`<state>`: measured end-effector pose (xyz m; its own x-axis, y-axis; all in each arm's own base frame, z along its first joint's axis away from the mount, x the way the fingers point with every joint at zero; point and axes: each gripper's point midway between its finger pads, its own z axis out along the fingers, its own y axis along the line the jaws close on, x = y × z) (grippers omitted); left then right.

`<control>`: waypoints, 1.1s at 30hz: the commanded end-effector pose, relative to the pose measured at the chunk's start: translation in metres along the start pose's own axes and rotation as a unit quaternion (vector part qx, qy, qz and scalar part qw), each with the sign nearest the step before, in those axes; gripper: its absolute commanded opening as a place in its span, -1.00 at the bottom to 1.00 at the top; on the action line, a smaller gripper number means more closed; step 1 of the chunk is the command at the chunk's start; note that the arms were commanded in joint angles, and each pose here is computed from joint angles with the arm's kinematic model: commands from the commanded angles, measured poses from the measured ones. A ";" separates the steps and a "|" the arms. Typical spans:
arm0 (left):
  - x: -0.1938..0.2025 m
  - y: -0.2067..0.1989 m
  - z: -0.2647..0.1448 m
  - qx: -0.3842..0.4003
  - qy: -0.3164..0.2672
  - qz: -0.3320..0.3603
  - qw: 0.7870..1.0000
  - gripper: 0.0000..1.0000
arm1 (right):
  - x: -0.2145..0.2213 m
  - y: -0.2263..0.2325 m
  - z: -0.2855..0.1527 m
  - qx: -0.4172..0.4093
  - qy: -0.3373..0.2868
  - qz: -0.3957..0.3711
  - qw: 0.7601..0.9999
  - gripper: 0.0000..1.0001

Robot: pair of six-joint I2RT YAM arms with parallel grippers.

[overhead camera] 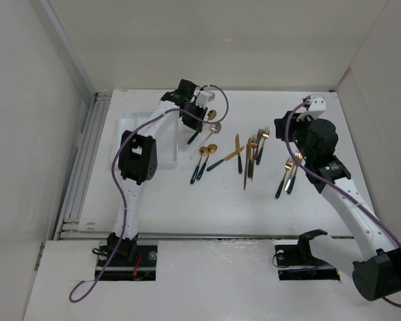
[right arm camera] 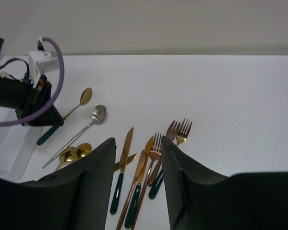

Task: Sort the eating utensils into containers

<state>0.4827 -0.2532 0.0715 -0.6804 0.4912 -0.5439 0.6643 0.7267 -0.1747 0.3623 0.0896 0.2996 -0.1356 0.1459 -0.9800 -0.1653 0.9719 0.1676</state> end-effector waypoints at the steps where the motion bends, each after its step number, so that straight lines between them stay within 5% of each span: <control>1: -0.079 -0.001 -0.090 -0.013 -0.147 -0.019 0.989 -1.00 | -0.028 0.015 -0.002 -0.016 -0.031 0.008 0.999 -0.04; 6: -0.068 0.078 -0.168 -0.122 -0.199 -0.115 0.966 -1.00 | -0.019 0.035 0.010 -0.039 -0.010 0.015 0.999 -0.07; 14: 0.044 0.192 -0.230 -0.272 -0.135 -0.208 0.930 -1.00 | 0.016 0.070 0.034 -0.069 0.043 0.019 0.997 -0.09; 33: 0.151 0.214 -0.151 -0.251 -0.008 -0.244 0.937 -1.00 | 0.036 0.091 0.053 -0.087 0.076 0.030 0.993 -0.11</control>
<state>0.4735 0.0410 0.0702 -0.8753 0.0296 -0.4826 0.0477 0.9985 -0.0254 0.3892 0.1885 0.2421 -0.3587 0.1183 -0.9259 -0.3051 0.9226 0.2361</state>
